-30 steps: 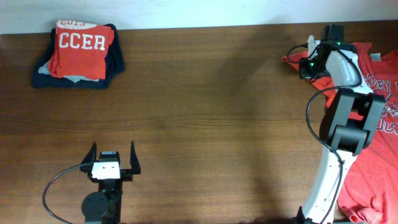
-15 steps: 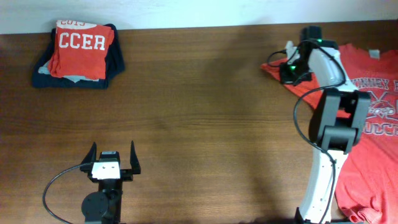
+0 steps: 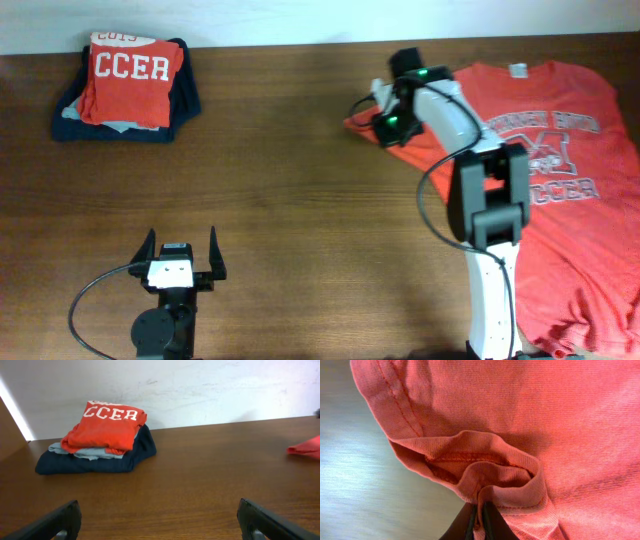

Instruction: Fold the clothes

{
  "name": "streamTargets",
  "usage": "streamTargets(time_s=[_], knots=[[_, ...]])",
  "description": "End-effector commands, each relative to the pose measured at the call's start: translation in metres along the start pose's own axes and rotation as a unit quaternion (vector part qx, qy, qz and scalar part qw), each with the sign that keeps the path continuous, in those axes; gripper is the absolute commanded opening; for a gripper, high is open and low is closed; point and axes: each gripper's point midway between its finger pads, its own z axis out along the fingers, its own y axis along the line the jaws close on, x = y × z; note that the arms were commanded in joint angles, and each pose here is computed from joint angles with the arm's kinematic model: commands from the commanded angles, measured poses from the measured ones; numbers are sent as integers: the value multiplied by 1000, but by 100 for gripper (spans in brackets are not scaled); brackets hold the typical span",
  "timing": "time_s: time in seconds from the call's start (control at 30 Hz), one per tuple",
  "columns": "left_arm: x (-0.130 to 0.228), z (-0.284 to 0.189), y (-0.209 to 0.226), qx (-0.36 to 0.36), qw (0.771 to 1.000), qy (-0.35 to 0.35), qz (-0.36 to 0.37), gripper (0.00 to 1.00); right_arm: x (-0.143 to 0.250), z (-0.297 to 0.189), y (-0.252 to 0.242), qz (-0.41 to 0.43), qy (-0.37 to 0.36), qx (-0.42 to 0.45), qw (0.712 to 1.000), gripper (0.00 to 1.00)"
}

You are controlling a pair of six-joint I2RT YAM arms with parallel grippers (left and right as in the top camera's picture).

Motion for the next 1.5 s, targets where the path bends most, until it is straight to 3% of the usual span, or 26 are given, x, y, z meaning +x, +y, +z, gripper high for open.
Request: streamTargets(time_s=[0.0, 0.33, 0.53, 0.73, 1.03, 1.23, 1.3, 1.33, 1.47], knots=[[0, 0, -2, 3, 1000, -2, 8, 99, -7, -10, 54, -21, -11, -24, 999, 11], [0, 0, -2, 3, 1000, -2, 8, 99, 13, 7, 169, -92, 12, -47, 995, 12], [0, 0, -2, 3, 1000, -2, 8, 99, 33, 14, 235, -154, 18, -61, 986, 23], [0, 0, -2, 3, 1000, -2, 8, 99, 51, 16, 273, -193, 24, -70, 978, 23], [0, 0, -2, 3, 1000, -2, 8, 99, 17, -41, 245, -176, -18, -37, 984, 24], [0, 0, -2, 3, 1000, -2, 8, 99, 16, -37, 203, -136, 3, -24, 990, 24], [0, 0, -2, 3, 1000, -2, 8, 99, 22, -29, 193, -121, 17, -21, 992, 18], [0, 0, -2, 3, 1000, -2, 8, 99, 25, -25, 190, -115, 23, -19, 993, 7], [0, 0, -2, 3, 1000, -2, 8, 99, 35, -13, 179, -101, 40, -9, 994, 4]])
